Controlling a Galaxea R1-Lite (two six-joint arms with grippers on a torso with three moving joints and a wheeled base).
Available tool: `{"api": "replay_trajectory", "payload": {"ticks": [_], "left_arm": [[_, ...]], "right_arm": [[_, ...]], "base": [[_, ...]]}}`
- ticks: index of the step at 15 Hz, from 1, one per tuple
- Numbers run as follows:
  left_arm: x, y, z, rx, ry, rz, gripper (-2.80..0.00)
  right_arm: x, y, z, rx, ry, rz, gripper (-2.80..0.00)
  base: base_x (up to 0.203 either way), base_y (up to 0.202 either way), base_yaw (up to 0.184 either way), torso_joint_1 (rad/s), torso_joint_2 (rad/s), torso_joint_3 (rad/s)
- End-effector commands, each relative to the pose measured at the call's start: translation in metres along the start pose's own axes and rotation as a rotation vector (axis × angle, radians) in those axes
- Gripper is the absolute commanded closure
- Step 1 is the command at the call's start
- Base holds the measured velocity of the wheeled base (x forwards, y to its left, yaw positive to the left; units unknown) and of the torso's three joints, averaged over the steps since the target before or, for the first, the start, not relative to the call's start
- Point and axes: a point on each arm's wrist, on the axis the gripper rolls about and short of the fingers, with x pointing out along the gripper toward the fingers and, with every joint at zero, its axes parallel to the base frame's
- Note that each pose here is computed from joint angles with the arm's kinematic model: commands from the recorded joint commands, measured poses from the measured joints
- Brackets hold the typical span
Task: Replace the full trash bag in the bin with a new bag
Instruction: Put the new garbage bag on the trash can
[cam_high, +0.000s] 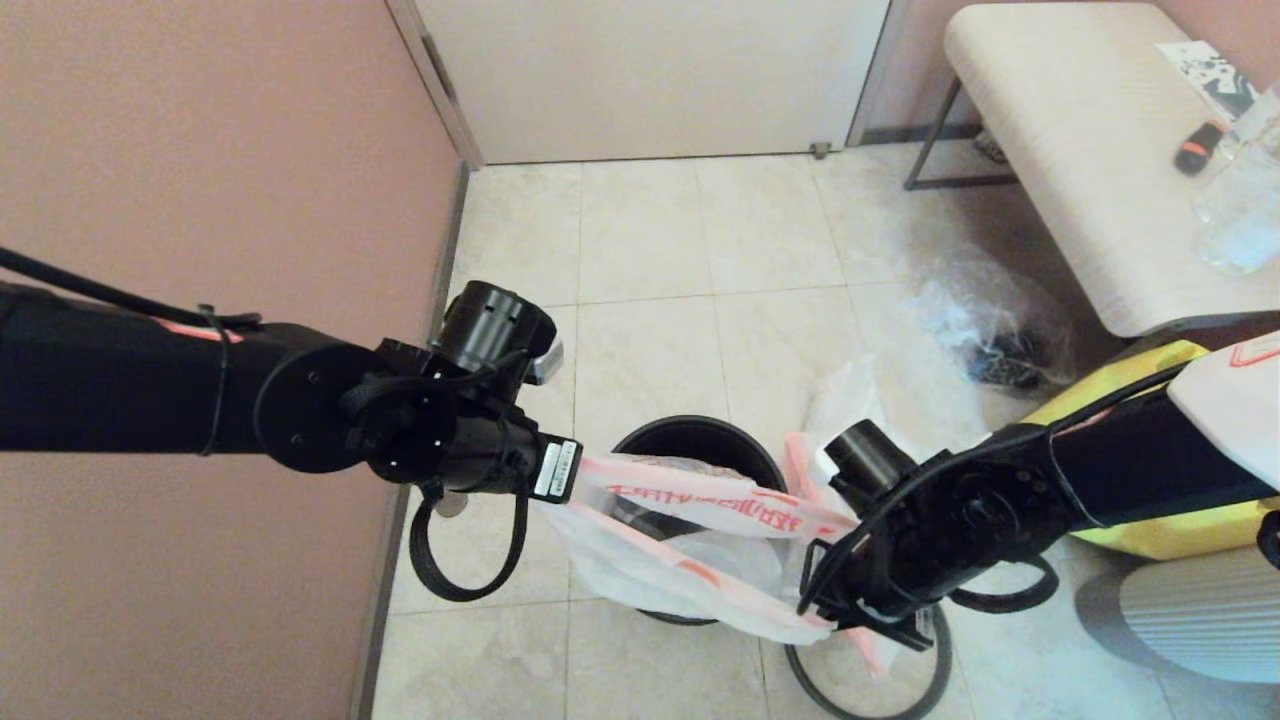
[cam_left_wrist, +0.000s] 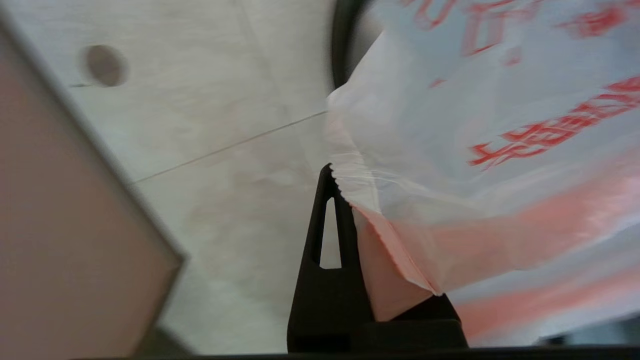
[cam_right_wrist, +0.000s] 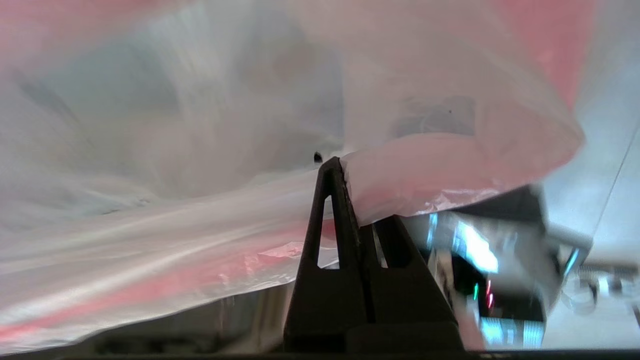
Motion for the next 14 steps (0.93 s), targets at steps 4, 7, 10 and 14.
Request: {"api": "replay_trajectory", "payload": {"ticks": [4, 7, 10, 14], "left_arm": [[0.016, -0.013, 0.016, -0.098, -0.098, -0.211, 0.0], [0.034, -0.015, 0.016, -0.121, -0.184, -0.232, 0.0], [0.047, -0.011, -0.01, -0.13, -0.231, -0.228, 0.0], [0.06, -0.007, -0.077, -0.073, -0.207, -0.218, 0.0]], "right_arm": [[-0.053, 0.006, 0.059, -0.037, -0.27, 0.081, 0.0], [-0.062, 0.019, 0.067, -0.131, -0.344, 0.131, 0.0], [-0.043, 0.02, 0.058, -0.189, -0.332, 0.111, 0.0], [-0.004, 0.006, 0.009, -0.239, -0.203, 0.004, 0.0]], "base": [[0.0, 0.0, 0.0, 0.0, 0.0, 0.0], [0.0, 0.0, 0.0, 0.0, 0.0, 0.0], [0.0, 0.0, 0.0, 0.0, 0.0, 0.0], [0.0, 0.0, 0.0, 0.0, 0.0, 0.0]]}}
